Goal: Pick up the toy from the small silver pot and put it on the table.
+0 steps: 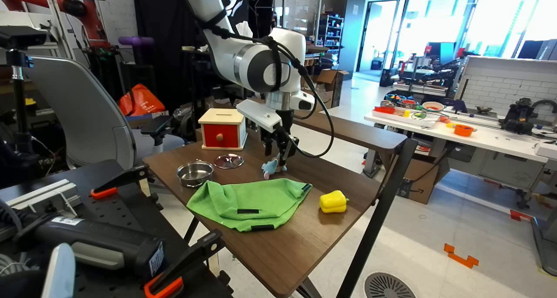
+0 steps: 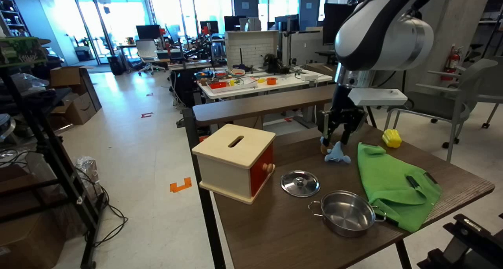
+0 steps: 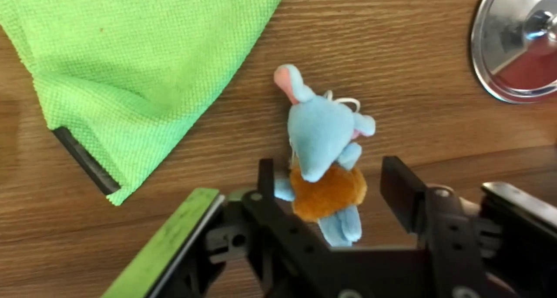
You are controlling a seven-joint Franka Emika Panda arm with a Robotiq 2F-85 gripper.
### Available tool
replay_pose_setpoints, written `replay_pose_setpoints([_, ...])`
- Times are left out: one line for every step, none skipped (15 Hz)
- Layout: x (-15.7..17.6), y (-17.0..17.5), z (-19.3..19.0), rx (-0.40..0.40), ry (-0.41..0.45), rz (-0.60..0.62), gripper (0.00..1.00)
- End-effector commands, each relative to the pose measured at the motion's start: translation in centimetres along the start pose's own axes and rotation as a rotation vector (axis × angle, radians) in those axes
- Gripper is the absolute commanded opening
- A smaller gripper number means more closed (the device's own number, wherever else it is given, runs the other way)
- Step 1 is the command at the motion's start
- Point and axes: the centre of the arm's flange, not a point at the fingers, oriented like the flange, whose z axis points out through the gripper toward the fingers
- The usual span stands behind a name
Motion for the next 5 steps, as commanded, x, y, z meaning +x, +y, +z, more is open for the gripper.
replay_pose_setpoints([-1.3,-1.2,-3.5,0.033,-0.002,0.000,0.96])
replay_pose_setpoints([-2.2,-1.6,-4.6,0.043,0.007,-0.018,1.00])
replay_pose_setpoints([-2.8,-2.0,-5.4,0.046,0.003,-0.033,1.00])
replay_pose_setpoints([-0.4,-1.8,-2.4,0.022,0.012,-0.019,1.00])
replay_pose_setpoints([-0.6,-2.1,-3.0,0.024,0.015,-0.023,1.00])
